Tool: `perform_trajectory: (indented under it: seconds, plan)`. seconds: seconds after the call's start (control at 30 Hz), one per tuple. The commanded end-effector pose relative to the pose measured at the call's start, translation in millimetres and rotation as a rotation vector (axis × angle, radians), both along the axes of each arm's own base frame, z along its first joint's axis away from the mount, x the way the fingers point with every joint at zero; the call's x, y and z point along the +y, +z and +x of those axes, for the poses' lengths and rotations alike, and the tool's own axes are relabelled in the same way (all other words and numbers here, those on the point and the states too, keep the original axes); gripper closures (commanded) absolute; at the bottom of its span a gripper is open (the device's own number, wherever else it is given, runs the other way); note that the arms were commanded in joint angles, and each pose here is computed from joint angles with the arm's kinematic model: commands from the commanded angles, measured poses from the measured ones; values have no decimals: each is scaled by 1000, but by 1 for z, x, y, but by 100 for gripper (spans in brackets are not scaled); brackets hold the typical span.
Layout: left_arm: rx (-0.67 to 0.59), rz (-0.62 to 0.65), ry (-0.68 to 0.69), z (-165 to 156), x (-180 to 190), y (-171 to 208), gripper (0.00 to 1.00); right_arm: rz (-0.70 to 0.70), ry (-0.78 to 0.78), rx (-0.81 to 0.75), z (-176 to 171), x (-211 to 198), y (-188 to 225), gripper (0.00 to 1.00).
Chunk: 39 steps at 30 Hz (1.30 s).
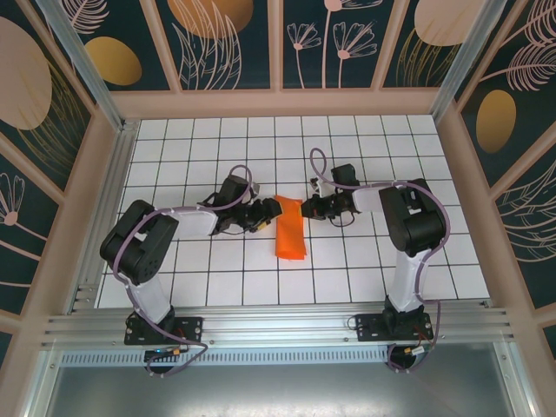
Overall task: Fold a paper plane with a square sheet of paper (pick it up from the middle)
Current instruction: Hold the square sheet of paper at the center of the table.
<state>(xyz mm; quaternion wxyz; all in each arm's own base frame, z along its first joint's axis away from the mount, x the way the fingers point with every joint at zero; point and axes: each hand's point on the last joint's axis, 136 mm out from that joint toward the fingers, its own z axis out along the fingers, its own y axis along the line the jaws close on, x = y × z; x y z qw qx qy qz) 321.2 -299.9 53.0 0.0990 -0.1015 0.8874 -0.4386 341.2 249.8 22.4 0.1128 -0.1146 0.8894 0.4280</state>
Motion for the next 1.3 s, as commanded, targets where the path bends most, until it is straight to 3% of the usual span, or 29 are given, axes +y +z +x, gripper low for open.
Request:
perform_trajectory:
  seconds: [0.0,0.47,0.7,1.03,1.27]
  plan:
    - [-16,-62,-1,12,-11,6,39,14,22,1,2,2,1,94]
    - [19,44,-57,-3,1,-26,65,14,13,6,4,1,3,93]
    - [30,124,-78,-6,7,-40,69,9,6,15,5,0,1,92]
    - [21,91,-86,-6,2,-36,69,7,0,25,6,-1,-2,92]
    - [26,221,-103,-7,10,-51,73,14,-10,34,6,0,3,87]
